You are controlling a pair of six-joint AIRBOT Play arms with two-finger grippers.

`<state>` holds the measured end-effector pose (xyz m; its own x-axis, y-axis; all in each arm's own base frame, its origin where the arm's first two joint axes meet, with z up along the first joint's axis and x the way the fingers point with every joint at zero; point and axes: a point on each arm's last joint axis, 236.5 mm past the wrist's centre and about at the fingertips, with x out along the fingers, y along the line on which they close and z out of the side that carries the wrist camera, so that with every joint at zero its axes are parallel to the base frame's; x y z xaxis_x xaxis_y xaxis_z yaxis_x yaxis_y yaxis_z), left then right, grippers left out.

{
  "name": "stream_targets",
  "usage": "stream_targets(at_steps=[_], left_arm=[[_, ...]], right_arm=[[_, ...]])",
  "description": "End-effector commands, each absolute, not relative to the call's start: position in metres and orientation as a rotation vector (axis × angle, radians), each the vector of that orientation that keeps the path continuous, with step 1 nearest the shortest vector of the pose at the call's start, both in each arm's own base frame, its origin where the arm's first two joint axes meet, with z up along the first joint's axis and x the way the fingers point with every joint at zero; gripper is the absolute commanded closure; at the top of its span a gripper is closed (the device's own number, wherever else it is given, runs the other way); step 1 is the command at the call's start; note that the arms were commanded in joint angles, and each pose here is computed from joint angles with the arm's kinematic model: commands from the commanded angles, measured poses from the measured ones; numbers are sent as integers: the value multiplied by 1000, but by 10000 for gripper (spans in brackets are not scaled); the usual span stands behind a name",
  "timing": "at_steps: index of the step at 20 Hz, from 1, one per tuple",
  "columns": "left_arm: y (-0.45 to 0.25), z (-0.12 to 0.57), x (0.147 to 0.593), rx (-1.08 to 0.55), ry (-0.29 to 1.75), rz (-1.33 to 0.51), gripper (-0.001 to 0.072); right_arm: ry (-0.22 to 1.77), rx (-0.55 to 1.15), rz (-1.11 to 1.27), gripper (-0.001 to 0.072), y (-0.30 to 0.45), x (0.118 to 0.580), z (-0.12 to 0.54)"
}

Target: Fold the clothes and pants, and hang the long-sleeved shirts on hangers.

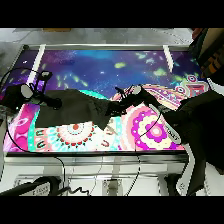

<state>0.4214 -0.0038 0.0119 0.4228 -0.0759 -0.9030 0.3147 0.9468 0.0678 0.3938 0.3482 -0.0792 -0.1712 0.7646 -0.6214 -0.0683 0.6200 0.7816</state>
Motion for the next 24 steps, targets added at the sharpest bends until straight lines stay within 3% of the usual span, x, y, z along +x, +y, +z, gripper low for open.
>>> stream_targets(at_steps=[1, 7, 11, 17, 18, 19, 20, 24], left_arm=[[-3, 12, 422, 241, 1109, -246, 17], [-3, 12, 422, 241, 1109, -246, 17], [-8, 13, 422, 219, 1105, -256, 17], [-29, 17, 423, 116, 1084, -299, 17], [-30, 17, 423, 111, 1083, -301, 17], [-30, 17, 423, 112, 1084, -301, 17], [-29, 17, 423, 112, 1084, -301, 17], [-30, 17, 424, 112, 1083, -301, 17]], right_arm=[[1536, 852, 871, 689, 379, 406, -40], [1231, 753, 946, 686, 352, 474, 33], [1106, 455, 673, 686, 281, 535, -16], [1165, 211, 400, 681, 209, 553, -85], [1160, 222, 372, 529, 201, 557, -84], [1154, 243, 352, 208, 195, 561, -82], [1155, 278, 324, 108, 186, 564, -79], [1243, 362, 288, 110, 145, 553, -68]])
